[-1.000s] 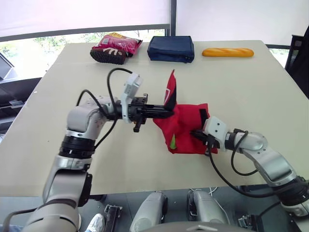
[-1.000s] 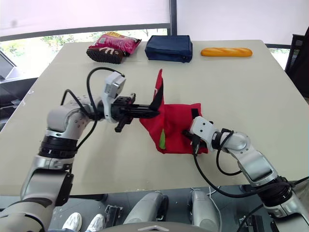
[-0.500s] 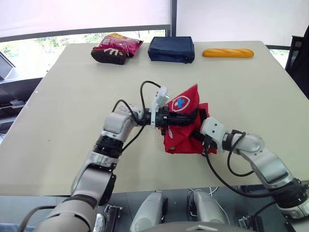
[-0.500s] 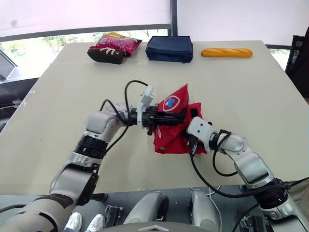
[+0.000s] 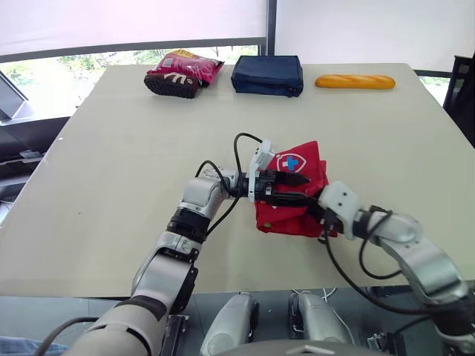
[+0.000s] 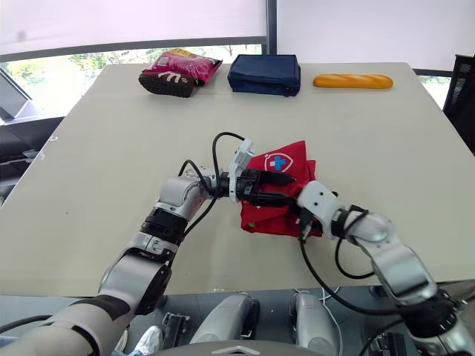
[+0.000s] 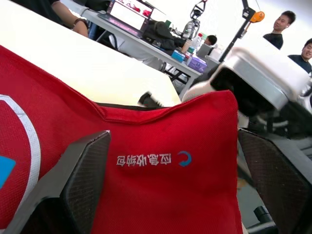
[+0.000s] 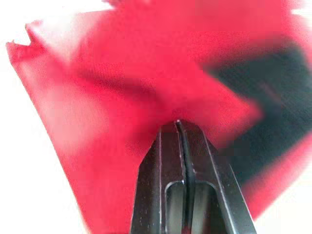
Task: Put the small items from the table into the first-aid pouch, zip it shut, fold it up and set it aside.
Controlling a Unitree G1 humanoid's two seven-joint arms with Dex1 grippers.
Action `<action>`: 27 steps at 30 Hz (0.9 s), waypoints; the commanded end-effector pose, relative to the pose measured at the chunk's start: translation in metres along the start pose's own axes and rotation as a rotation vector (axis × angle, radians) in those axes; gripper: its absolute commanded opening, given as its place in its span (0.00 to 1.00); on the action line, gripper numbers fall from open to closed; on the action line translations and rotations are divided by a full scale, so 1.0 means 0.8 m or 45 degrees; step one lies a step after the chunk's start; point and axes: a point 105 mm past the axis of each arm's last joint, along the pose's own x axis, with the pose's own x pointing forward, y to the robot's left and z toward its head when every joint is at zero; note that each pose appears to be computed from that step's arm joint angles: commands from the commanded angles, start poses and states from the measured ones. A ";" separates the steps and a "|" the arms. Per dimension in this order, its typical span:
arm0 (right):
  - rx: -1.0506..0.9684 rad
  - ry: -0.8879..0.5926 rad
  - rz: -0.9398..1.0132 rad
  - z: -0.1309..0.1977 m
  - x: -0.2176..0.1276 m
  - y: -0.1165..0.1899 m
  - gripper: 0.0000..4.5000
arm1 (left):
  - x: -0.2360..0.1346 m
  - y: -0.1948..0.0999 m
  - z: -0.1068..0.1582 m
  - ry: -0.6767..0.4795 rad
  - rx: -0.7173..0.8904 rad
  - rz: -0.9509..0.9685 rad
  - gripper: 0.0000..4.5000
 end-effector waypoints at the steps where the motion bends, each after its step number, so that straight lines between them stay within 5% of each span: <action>1: 0.013 -0.028 -0.036 0.014 -0.033 -0.004 0.00 | 0.007 -0.007 -0.010 0.047 -0.010 -0.058 0.98; 12: 0.090 -0.064 -0.336 0.025 -0.128 -0.057 0.00 | 0.013 -0.015 -0.067 0.287 0.027 -0.157 0.98; 19: 0.133 -0.377 -0.167 0.086 -0.069 -0.035 0.00 | 0.011 -0.017 -0.077 0.358 0.066 -0.195 0.98; 27: 0.091 -0.324 -0.001 0.072 0.005 -0.006 0.00 | 0.008 -0.020 -0.075 0.365 0.096 -0.224 0.98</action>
